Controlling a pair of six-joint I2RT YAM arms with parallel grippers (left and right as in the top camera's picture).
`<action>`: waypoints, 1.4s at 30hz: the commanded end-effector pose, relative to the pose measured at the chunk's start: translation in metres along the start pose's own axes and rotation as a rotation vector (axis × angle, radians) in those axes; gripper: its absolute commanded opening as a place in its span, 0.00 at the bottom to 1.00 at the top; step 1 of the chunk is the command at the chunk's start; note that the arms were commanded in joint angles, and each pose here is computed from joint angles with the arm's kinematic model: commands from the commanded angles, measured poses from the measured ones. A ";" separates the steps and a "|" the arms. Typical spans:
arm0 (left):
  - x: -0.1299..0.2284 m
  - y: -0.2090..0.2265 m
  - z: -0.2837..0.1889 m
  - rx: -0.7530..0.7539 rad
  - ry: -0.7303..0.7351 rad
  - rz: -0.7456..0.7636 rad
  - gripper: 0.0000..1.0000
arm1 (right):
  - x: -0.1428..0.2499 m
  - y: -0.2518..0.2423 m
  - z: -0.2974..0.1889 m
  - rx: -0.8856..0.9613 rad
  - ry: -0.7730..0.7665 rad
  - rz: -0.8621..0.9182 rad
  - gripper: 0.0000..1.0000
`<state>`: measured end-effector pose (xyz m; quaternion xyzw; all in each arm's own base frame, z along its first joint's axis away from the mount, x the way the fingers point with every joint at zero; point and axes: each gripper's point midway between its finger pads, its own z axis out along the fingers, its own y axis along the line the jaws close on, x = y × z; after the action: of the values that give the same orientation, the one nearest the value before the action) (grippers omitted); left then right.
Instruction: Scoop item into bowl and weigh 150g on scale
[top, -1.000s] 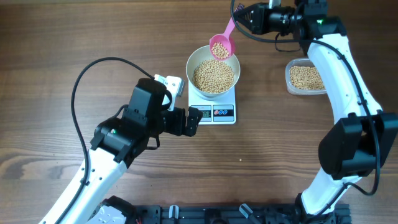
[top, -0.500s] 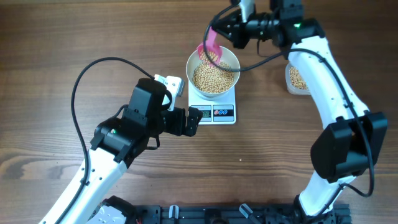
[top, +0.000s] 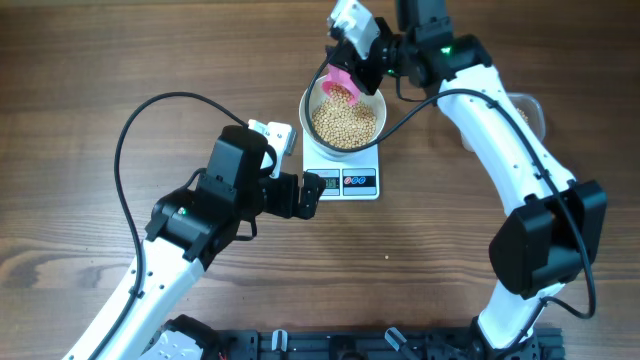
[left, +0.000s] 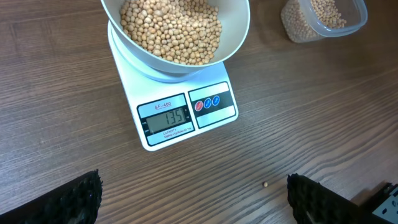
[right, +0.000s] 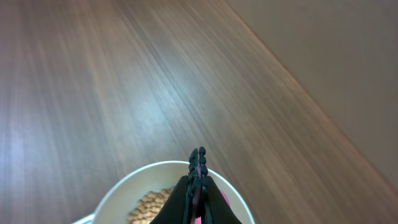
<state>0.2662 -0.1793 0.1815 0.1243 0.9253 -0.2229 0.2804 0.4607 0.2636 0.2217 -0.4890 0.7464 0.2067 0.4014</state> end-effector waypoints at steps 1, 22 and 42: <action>0.000 -0.001 0.002 0.001 0.004 0.009 1.00 | -0.014 -0.003 -0.006 0.114 0.048 -0.157 0.04; 0.000 -0.001 0.002 0.001 0.004 0.009 1.00 | -0.026 0.004 -0.014 0.168 0.067 -0.211 0.04; 0.000 -0.001 0.002 0.001 0.004 0.009 1.00 | -0.030 0.003 -0.015 0.176 0.038 -0.030 0.04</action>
<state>0.2662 -0.1793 0.1813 0.1243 0.9254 -0.2228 0.2802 0.4583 0.2726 0.2263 -0.5033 0.7530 0.1122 0.4088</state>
